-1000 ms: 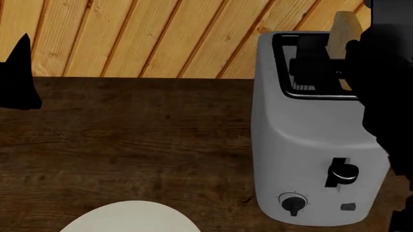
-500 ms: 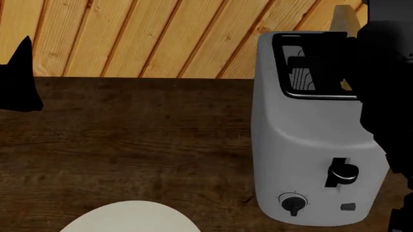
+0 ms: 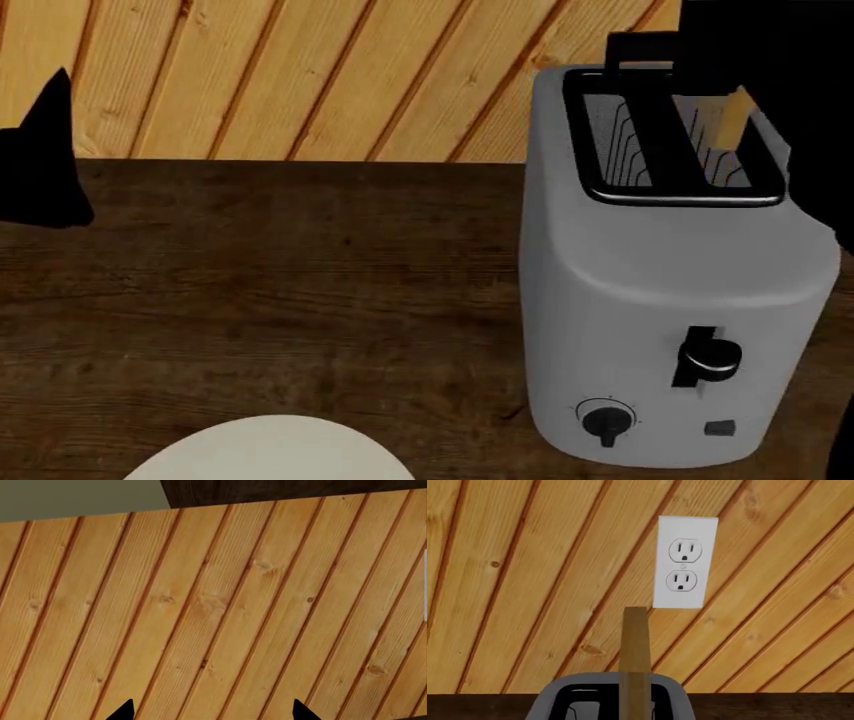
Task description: Place the toasted item on a plate.
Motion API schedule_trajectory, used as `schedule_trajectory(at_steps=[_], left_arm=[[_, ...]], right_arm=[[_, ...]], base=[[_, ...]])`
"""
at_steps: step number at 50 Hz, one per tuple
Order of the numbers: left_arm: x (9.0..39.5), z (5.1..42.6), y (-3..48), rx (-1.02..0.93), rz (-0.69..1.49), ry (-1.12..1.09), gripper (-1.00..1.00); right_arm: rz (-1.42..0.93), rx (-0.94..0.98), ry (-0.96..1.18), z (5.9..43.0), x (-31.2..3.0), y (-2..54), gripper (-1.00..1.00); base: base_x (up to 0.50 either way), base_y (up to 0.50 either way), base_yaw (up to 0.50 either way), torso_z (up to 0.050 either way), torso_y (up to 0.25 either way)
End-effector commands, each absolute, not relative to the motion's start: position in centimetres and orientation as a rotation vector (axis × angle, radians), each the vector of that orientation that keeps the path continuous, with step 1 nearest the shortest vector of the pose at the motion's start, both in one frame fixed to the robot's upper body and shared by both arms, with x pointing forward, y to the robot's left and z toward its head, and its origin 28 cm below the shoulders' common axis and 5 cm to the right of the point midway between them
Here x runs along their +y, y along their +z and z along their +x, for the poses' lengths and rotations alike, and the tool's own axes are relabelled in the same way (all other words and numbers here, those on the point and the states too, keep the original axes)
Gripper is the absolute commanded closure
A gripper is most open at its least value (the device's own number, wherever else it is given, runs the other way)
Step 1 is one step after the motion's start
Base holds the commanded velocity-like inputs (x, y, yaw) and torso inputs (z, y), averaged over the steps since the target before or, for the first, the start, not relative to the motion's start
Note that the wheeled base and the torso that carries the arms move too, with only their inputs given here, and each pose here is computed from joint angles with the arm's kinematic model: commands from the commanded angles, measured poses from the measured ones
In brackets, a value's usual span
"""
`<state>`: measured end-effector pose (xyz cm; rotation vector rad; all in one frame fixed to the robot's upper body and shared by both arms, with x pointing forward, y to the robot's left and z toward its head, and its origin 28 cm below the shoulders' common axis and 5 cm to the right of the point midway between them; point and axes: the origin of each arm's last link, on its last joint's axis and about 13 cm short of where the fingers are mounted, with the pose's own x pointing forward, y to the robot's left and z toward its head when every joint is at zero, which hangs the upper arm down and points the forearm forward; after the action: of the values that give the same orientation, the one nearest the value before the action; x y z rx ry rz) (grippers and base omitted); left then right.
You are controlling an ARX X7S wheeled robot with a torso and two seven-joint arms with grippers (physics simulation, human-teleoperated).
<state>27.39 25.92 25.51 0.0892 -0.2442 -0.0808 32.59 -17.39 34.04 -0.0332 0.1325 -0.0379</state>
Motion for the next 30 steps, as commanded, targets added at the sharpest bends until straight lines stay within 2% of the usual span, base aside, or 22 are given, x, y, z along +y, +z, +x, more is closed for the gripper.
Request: schedule_trajectory(at_steps=[1,9,19,30], left_arm=[[25.8,27.4,25.8,-0.251,0.091,-0.083,-1.00],[25.7,27.5,25.8,-0.254,0.089,-0.087,-1.00],[25.7,27.9,26.2,-0.269,0.089,-0.072,-1.00],[25.7,27.8,26.2,-0.273,0.094,-0.068,-1.00]], right_arm=[[-0.020,0.062,-0.011,30.8,-17.4,36.5,1.00],[0.031,0.026,0.053,28.8,-17.0,36.5,1.00],[0.200,0.007,0.212,25.9,-16.5,34.8,1.00],[0.263,-0.002,0.403,23.2,-14.8,34.8,1.00]], base=[[0.00,0.00,0.00,0.000,0.000],[0.00,0.00,0.00,0.000,0.000],[0.00,0.00,0.00,0.000,0.000],[0.00,0.00,0.00,0.000,0.000]])
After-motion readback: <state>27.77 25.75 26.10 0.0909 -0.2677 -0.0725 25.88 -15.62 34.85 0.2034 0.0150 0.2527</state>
